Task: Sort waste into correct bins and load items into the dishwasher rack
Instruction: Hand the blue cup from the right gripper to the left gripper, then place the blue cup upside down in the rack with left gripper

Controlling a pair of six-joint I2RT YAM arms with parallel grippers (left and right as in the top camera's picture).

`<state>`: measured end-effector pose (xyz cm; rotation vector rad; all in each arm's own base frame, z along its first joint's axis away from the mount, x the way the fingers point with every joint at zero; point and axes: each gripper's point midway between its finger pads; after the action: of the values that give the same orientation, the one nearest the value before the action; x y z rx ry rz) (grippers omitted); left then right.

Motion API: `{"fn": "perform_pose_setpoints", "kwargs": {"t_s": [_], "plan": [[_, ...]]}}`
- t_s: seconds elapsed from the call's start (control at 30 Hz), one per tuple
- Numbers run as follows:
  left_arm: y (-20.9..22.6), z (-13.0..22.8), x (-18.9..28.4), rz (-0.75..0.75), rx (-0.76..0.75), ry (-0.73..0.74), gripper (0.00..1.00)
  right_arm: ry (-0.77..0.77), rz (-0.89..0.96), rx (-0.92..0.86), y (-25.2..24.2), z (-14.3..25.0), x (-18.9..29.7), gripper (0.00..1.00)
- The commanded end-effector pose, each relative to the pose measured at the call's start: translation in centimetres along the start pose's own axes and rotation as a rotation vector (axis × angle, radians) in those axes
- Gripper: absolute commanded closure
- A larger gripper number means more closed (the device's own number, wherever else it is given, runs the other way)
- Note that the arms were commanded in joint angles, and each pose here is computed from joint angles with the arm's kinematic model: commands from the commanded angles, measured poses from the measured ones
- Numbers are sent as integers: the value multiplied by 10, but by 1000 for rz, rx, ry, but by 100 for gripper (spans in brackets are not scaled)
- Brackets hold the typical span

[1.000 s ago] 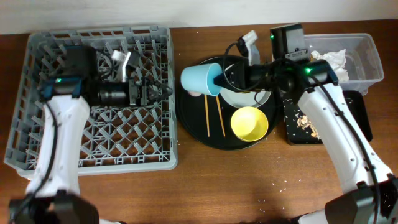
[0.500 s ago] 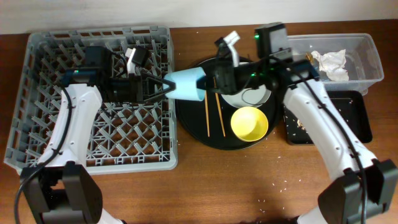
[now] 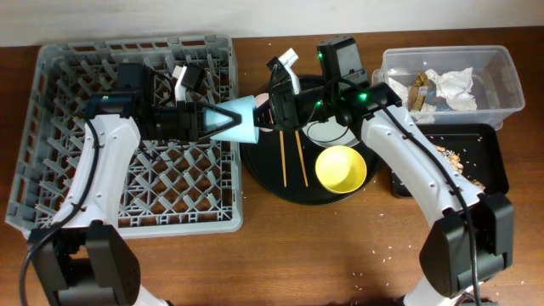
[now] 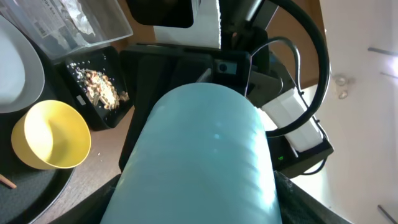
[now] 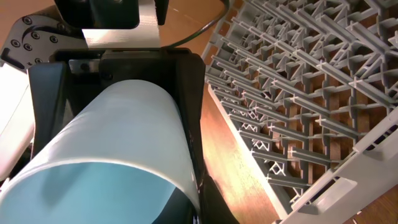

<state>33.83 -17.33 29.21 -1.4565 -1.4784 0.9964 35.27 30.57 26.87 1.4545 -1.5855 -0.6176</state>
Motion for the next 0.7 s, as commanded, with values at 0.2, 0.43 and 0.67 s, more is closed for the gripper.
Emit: {"fn": "perform_pose_setpoints", "kwargs": {"t_s": [0.2, 0.43, 0.67], "plan": [[-6, -4, 3, 10, -32, -10, 44, -35, 69, -40, -21, -7, 9, 28], [46, -12, 38, -372, 58, -51, 47, -72, 229, -184, -68, 3, 59, 27], [46, -8, 95, -1005, -8, -43, 47, -18, 459, -271, -107, 33, 83, 25]]}}
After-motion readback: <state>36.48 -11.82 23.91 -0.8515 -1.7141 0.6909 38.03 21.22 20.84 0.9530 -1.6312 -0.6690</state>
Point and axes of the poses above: each gripper's point midway between its finger pads, its own x axis back along the fingers, its own y axis along the line the jaws close on, z = x × y, and after that the axes turned 4 degrees about x, right-handed
